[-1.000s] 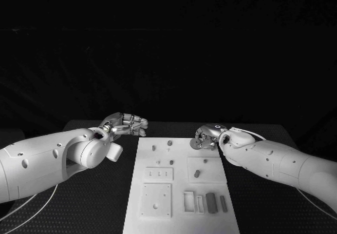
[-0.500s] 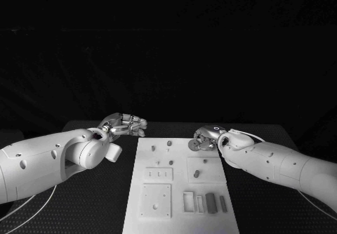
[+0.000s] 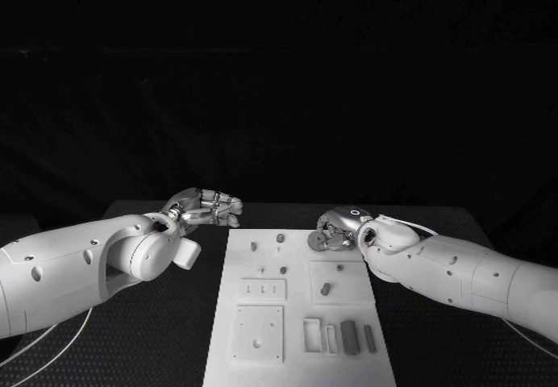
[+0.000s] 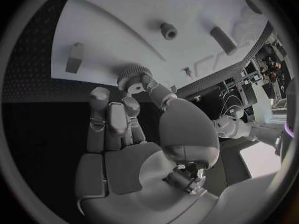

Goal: Assemble the parts on the task board

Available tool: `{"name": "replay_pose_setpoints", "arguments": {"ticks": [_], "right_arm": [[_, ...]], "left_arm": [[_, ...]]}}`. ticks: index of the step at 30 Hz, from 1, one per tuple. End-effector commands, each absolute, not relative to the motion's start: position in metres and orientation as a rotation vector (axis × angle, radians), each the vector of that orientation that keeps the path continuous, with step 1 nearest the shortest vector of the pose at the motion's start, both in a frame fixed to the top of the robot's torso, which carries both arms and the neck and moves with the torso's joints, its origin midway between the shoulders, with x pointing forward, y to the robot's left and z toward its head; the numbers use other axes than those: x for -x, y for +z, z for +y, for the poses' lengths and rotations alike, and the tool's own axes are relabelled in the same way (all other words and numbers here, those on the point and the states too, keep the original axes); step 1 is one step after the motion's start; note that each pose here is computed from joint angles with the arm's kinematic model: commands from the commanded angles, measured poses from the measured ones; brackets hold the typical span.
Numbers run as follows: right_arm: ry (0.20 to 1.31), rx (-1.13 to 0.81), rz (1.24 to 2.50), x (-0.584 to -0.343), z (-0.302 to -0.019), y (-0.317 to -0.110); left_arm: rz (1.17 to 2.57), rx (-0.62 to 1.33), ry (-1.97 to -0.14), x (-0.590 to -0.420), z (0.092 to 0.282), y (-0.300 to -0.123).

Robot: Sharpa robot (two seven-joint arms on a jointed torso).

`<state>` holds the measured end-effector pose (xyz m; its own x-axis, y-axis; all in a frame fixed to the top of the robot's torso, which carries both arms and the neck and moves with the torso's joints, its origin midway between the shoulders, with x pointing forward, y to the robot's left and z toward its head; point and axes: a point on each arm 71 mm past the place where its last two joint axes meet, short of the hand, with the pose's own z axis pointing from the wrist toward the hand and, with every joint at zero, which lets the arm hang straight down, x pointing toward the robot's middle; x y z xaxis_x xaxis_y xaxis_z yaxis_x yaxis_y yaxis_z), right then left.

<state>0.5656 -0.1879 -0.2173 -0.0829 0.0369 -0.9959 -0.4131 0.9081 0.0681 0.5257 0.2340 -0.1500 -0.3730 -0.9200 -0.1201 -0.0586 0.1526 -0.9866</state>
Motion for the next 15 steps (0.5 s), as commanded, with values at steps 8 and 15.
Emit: {"name": "replay_pose_setpoints", "arguments": {"ticks": [8, 15], "right_arm": [[0.372, 0.368, 1.486, -0.553, -0.161, -0.206], [0.401, 0.403, 1.456, -0.546, -0.139, -0.203]], "left_arm": [[1.606, 0.951, -1.338, -0.525, 0.233, -0.148], [1.606, 0.951, -1.338, -0.525, 0.233, -0.148]]}}
